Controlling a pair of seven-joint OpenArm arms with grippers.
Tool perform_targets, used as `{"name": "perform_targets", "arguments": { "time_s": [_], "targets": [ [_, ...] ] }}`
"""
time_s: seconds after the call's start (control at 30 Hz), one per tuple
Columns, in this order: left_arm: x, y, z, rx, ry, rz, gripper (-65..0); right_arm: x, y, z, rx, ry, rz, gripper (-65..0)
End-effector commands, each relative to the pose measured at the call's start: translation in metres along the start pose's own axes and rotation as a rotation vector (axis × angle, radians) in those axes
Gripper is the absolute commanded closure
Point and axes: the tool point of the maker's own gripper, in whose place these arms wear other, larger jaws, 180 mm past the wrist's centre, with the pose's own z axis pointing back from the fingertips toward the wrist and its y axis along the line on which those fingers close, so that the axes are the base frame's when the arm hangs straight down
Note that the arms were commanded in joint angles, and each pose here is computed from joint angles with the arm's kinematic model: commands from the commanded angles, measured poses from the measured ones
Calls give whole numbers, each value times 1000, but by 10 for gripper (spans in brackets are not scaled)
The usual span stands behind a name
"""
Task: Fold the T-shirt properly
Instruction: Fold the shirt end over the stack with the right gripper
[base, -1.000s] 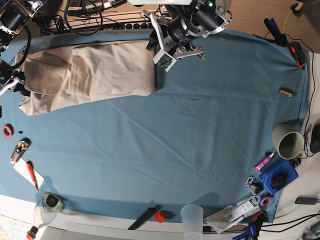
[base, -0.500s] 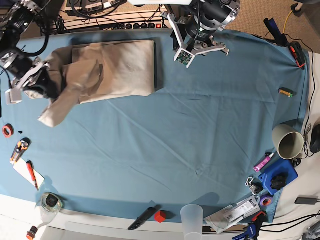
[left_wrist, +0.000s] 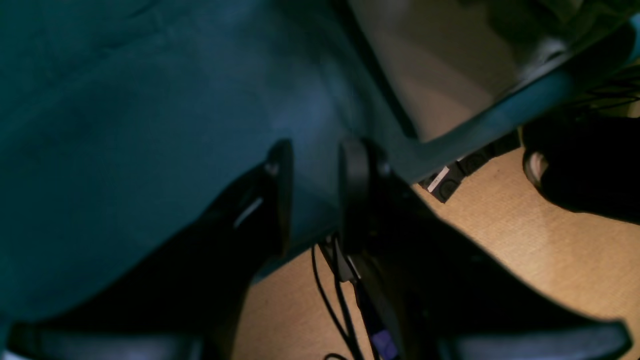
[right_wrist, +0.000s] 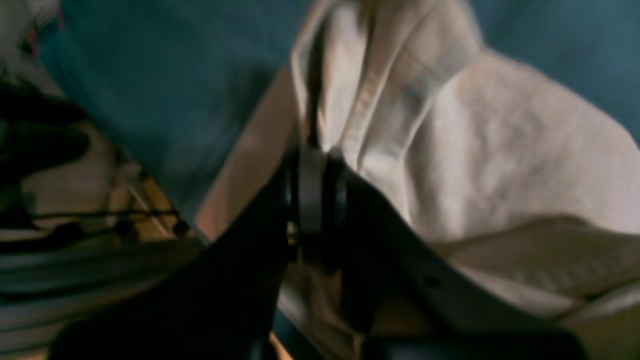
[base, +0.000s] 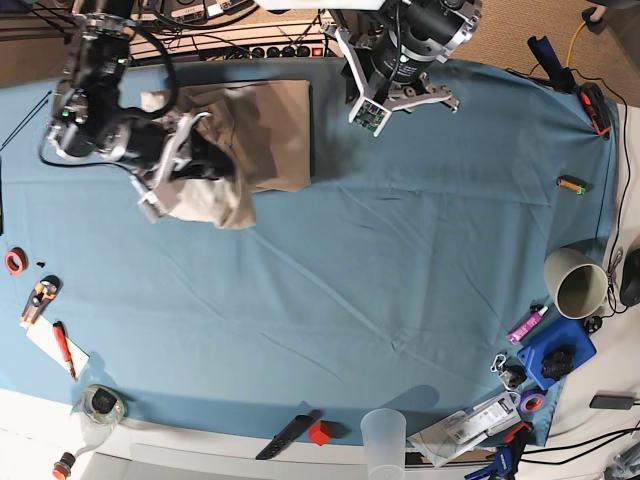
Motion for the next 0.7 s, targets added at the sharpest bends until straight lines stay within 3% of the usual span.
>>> {"name": "perform_targets", "arguments": {
  "time_s": [0.0, 0.17, 0.3, 0.47, 0.67],
  "targets": [
    [8, -2, 3, -7, -37, 9, -144, 10, 6, 0, 18, -31, 26, 0],
    [12, -2, 4, -7, -57, 9, -144, 4, 27, -17, 90, 11, 51, 0],
    [12, -2, 4, -7, -57, 9, -144, 2, 37, -23, 125, 24, 61, -103],
    [13, -2, 4, -7, -63, 10, -144, 12, 39, -20, 137, -11, 67, -117],
    [13, -2, 4, -7, -63, 10, -144, 54, 46, 8, 86, -136, 184, -117]
  ]
}}
